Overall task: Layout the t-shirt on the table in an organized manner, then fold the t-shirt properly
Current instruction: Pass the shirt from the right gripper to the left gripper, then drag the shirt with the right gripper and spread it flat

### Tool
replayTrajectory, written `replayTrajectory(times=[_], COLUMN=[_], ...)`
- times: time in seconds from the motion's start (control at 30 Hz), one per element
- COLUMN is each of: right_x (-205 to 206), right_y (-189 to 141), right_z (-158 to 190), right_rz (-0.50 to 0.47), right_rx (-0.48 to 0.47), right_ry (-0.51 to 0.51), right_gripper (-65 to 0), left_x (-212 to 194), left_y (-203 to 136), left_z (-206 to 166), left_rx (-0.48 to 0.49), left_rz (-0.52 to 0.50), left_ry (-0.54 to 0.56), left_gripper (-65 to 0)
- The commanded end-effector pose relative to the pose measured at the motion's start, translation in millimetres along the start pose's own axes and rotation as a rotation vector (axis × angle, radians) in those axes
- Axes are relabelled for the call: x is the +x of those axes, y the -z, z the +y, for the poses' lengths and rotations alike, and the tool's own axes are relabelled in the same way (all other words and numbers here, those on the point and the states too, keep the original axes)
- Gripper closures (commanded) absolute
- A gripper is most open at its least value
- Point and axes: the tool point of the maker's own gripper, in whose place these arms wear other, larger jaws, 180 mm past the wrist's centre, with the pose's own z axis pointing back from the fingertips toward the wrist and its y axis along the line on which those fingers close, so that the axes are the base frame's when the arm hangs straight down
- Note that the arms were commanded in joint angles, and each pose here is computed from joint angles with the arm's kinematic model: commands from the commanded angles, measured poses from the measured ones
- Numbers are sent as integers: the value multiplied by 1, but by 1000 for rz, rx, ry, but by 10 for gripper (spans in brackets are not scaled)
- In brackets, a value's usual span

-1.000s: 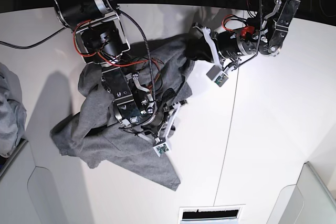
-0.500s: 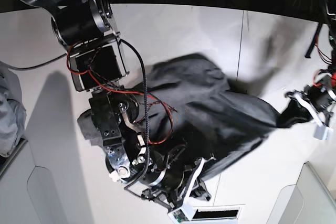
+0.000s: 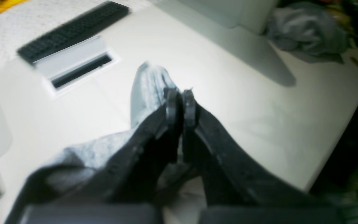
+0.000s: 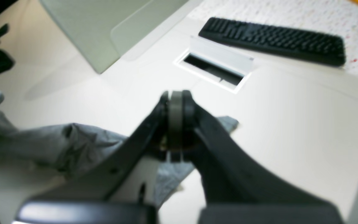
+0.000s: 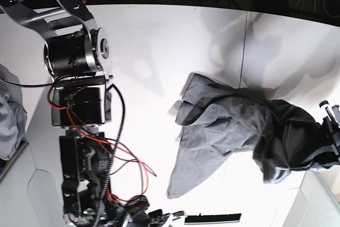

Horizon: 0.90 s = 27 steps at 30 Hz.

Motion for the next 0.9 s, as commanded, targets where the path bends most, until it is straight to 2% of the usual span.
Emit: replayTrajectory(times=[0.0,0.1,0.33,0.57,0.6,0.67,0.73,0.8,0.87], right_x=[17,-18,-110,-161,-166,-173,-178,-184,-194], right_y=[-7,-16,-34,-41,-42,-44,-44,-45,-45], right_z=[1,-13,-33,-18,-17,-15,-14,-11,-8], right_rz=[-54,-29,66,108,114,121,124,130,142], right_rx=[30,45,6,38,40,40,38,39,32], right_ry=[0,82,180,255,265,276,285,298,303], right_gripper=[0,0,0,0,-12,-152,-249,-277,-276], left_x=[10,-11,-67,-106,-110,-123,-140,-156,-168], left_y=[1,9,35,60,67,80,95,106,111], left_z=[-17,-61,-154,-260,-272,-289,-299,-306,-311], left_rx=[-31,-120,-374,-625,-637,-647,-651,-660,-671], left_rz=[-27,3,93,193,192,193,223,264,296], left_ry=[40,13,-177,-199,-192,-172,-146,-142,-162], left_gripper=[0,0,0,0,0,0,0,0,-99])
